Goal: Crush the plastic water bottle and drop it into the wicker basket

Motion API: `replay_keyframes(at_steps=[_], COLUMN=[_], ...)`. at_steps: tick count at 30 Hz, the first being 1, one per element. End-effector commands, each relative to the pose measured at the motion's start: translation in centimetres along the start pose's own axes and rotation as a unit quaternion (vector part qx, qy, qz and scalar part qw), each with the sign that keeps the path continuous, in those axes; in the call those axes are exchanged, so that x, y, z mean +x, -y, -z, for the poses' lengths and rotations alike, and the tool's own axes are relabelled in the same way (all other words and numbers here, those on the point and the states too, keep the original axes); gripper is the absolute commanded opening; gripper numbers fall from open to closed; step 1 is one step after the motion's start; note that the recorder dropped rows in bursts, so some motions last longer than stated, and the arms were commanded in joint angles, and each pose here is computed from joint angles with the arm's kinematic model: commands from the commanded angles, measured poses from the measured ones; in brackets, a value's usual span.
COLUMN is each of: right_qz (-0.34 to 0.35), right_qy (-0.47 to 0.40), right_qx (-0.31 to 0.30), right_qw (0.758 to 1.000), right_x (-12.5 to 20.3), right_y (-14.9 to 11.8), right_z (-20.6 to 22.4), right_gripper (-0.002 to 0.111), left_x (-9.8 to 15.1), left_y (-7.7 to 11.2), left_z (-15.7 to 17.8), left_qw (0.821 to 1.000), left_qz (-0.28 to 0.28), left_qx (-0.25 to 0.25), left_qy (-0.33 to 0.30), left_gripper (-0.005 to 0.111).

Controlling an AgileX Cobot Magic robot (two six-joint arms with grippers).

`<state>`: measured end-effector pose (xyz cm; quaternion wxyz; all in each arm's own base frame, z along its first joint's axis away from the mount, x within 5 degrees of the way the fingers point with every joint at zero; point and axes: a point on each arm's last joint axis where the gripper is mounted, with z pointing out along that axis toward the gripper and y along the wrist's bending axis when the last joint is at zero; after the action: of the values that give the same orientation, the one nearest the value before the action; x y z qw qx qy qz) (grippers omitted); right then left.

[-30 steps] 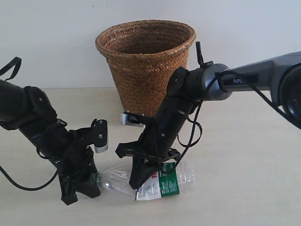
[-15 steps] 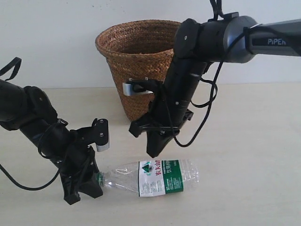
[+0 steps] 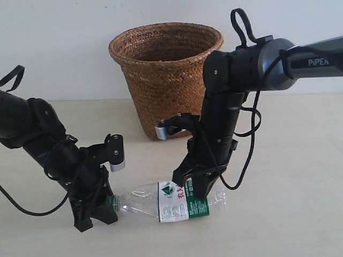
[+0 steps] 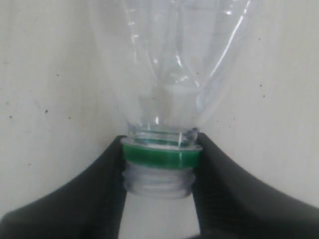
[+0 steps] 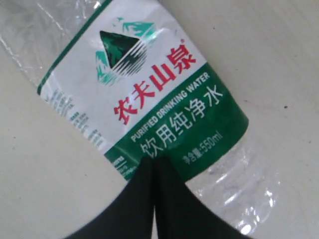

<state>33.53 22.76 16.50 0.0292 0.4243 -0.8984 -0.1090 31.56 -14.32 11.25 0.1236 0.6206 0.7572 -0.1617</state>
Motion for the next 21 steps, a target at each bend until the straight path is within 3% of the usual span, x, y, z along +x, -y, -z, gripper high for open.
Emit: replay_keyframes(at_steps=[1, 7, 12, 16, 21], right_qz=[0.005, -0.003, -0.010, -0.030, -0.014], right_qy=[-0.018, -0.040, -0.051, -0.040, 0.027], right_qx=[0.025, 0.018, 0.011, -0.002, -0.004], right_qw=[1.000, 0.999, 0.999, 0.999, 1.000], right_x=[-0.2, -0.2, 0.0, 0.1, 0.5], right_y=[1.9, 2.7, 2.6, 1.6, -0.6], right_z=[-3.5, -6.7, -6.8, -4.2, 2.5], right_gripper=[0.000, 0.000, 0.000, 0.000, 0.000], left_x=[-0.2, -0.2, -0.2, -0.2, -0.2], left_y=[0.2, 0.2, 0.2, 0.2, 0.1], left_z=[0.2, 0.2, 0.2, 0.2, 0.2], left_qw=[1.000, 1.000, 1.000, 1.000, 1.000], left_qz=[-0.001, -0.001, -0.001, -0.001, -0.001], left_qx=[0.007, 0.007, 0.007, 0.007, 0.005], left_qy=[0.002, 0.002, 0.002, 0.002, 0.002], left_gripper=[0.004, 0.004, 0.004, 0.004, 0.004])
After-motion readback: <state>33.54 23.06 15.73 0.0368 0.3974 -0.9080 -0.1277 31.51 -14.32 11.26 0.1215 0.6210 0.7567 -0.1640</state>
